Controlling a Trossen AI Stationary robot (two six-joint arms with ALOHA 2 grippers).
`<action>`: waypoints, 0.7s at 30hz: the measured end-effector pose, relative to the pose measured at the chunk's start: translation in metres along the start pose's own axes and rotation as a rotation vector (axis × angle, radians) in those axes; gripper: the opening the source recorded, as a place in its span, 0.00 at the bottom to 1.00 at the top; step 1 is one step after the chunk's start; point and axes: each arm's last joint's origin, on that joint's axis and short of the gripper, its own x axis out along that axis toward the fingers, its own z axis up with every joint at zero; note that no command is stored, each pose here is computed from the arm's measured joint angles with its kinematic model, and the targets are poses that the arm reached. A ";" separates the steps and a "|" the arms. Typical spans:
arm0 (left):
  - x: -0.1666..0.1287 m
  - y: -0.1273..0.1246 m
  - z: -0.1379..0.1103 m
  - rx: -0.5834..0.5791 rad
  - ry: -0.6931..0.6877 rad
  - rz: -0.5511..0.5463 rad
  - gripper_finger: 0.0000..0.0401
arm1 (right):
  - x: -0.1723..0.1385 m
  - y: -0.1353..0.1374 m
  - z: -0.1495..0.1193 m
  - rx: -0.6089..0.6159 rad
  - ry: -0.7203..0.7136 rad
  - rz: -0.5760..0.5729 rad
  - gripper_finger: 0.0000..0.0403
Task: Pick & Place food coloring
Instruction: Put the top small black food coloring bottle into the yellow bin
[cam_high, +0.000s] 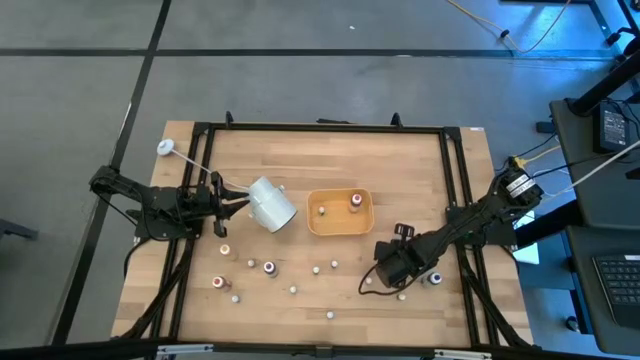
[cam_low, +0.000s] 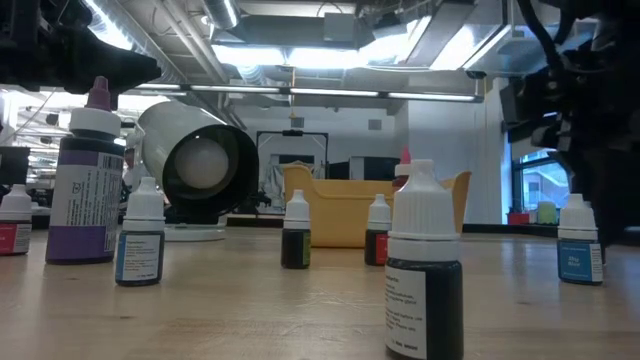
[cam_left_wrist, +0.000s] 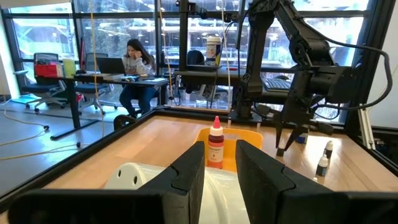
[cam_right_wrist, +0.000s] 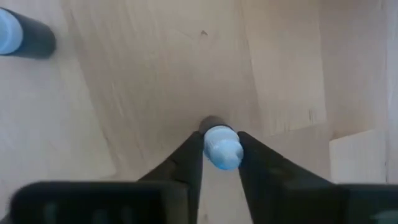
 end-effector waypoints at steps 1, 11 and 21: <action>0.000 0.000 0.000 0.000 0.000 0.000 0.22 | 0.000 0.000 0.000 -0.002 0.001 0.001 0.18; 0.000 0.000 0.000 0.000 0.000 0.000 0.22 | -0.050 0.006 0.028 -0.061 -0.011 -0.010 0.18; 0.000 0.000 0.000 0.000 0.000 0.000 0.22 | -0.125 -0.022 0.106 -0.175 -0.301 0.036 0.20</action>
